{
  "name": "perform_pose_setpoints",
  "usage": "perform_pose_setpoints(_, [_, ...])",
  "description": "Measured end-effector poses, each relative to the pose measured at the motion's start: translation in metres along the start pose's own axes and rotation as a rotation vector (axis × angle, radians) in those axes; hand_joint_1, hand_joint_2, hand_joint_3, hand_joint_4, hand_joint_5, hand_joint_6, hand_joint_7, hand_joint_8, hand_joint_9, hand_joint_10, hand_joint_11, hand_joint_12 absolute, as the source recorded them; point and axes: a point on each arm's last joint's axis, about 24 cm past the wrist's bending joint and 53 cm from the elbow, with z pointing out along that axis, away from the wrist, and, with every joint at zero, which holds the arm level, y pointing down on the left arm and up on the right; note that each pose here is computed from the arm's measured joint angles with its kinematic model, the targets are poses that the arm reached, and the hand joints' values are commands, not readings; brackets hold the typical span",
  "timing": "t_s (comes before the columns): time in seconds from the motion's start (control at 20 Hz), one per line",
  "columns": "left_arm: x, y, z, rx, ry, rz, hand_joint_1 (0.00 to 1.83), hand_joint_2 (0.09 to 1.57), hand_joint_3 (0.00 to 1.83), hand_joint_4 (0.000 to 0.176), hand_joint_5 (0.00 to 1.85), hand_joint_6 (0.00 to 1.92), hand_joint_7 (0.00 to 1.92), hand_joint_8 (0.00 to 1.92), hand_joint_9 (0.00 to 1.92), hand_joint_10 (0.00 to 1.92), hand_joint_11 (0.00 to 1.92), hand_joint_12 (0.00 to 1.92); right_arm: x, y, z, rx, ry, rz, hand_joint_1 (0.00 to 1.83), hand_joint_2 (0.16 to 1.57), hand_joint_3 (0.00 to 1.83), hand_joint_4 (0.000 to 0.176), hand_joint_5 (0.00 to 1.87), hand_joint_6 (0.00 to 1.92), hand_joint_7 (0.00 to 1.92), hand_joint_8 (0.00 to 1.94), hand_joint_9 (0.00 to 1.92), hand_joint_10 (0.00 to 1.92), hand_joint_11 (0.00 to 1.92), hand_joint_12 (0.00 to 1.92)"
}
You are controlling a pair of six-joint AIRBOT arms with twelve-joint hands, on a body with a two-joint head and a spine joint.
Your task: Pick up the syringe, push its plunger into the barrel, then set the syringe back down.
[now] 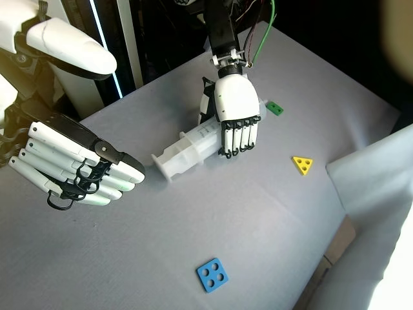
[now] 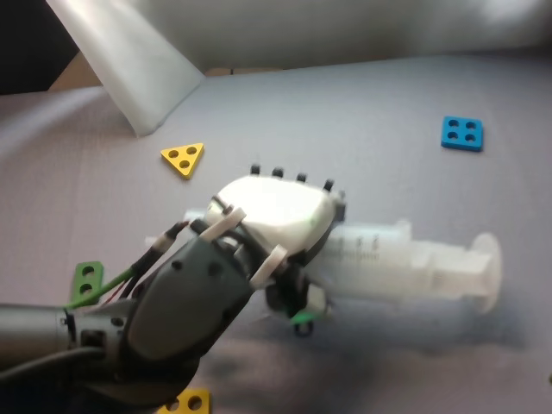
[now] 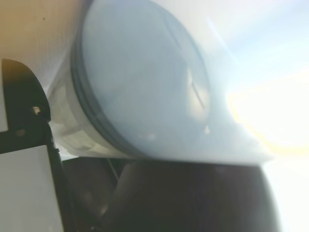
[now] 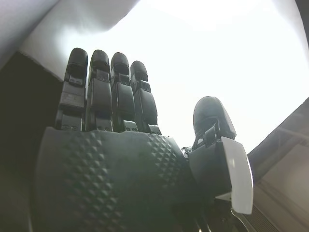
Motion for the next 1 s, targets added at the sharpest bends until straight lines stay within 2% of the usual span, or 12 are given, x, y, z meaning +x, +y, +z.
perform_pose_setpoints(0.1, [-0.009,-0.006,-0.002,0.003,-0.008,-0.021,1.13,1.29,0.00,0.000,0.70,1.33,0.66,1.63,0.56,1.45,0.46,1.53,-0.001,0.000,0.000,-0.001,-0.003,0.025,0.00,1.26,0.00,0.000,0.22,0.00,0.22,0.00,0.17,0.01,0.00,0.37])
perform_pose_setpoints(0.15, [-0.016,-0.007,-0.003,-0.005,-0.016,-0.027,1.14,1.29,0.00,0.000,0.72,1.32,0.63,1.65,0.56,1.48,0.46,1.55,-0.002,0.000,0.000,0.000,-0.008,0.055,0.00,1.26,0.00,0.000,0.19,0.00,0.20,0.01,0.15,0.01,0.00,0.30])
perform_pose_setpoints(0.2, [-0.022,-0.005,-0.003,-0.014,-0.023,-0.040,1.28,1.29,0.00,0.000,0.69,1.32,0.60,1.65,0.58,1.65,0.46,1.58,-0.004,-0.001,-0.001,0.002,-0.018,0.082,0.00,1.26,0.00,0.000,0.19,0.00,0.19,0.00,0.14,0.00,0.00,0.27])
perform_pose_setpoints(0.25, [-0.032,-0.004,-0.004,-0.023,-0.041,-0.048,1.30,1.29,0.00,0.000,0.68,1.30,0.59,1.66,0.57,1.69,0.45,1.58,-0.009,-0.006,-0.001,0.023,-0.043,0.147,0.00,1.25,0.00,0.000,0.20,0.01,0.20,0.00,0.15,0.00,0.00,0.30])
perform_pose_setpoints(0.35, [-0.048,-0.004,-0.007,-0.026,-0.068,-0.054,1.31,1.30,0.00,0.000,0.63,1.34,0.60,1.66,0.57,1.71,0.45,1.58,-0.018,-0.016,-0.002,0.055,-0.088,0.219,0.00,1.26,0.00,0.000,0.20,0.00,0.19,0.00,0.15,0.01,0.00,0.30])
perform_pose_setpoints(0.4, [-0.052,-0.004,-0.007,-0.026,-0.075,-0.053,1.31,1.30,0.00,0.000,0.63,1.34,0.60,1.66,0.57,1.71,0.45,1.58,-0.019,-0.019,-0.003,0.063,-0.097,0.230,0.00,1.26,0.00,0.000,0.20,0.00,0.19,0.00,0.15,0.01,0.00,0.30])
perform_pose_setpoints(0.55, [-0.064,-0.004,-0.009,-0.032,-0.089,-0.066,1.30,1.32,0.00,0.000,0.64,1.35,0.56,1.73,0.54,1.72,0.41,1.58,-0.021,-0.031,-0.005,0.105,-0.128,0.313,0.00,1.26,0.00,0.000,0.16,0.00,0.16,0.00,0.11,0.00,0.00,0.15])
perform_pose_setpoints(0.6, [-0.065,-0.004,-0.008,-0.031,-0.087,-0.072,1.31,1.29,0.00,0.000,0.68,1.35,0.62,1.65,0.58,1.64,0.44,1.52,-0.019,-0.033,-0.005,0.112,-0.125,0.332,0.00,1.26,0.00,0.000,0.16,0.00,0.15,0.00,0.11,0.01,0.00,0.14])
perform_pose_setpoints(0.8, [-0.067,-0.011,-0.008,-0.018,-0.080,-0.088,1.31,1.30,0.00,0.000,0.68,1.31,0.57,1.70,0.55,1.68,0.42,1.55,-0.017,-0.033,-0.005,0.112,-0.118,0.336,0.00,1.26,0.00,0.000,0.16,0.00,0.15,0.00,0.11,0.00,0.00,0.11])
perform_pose_setpoints(1.0, [-0.068,-0.017,-0.008,-0.004,-0.079,-0.094,1.30,1.32,0.00,0.000,0.66,1.30,0.55,1.75,0.51,1.75,0.38,1.61,-0.002,-0.042,0.002,0.143,-0.089,0.344,0.00,1.26,0.00,0.000,0.15,0.00,0.16,0.00,0.11,0.00,0.00,0.10])
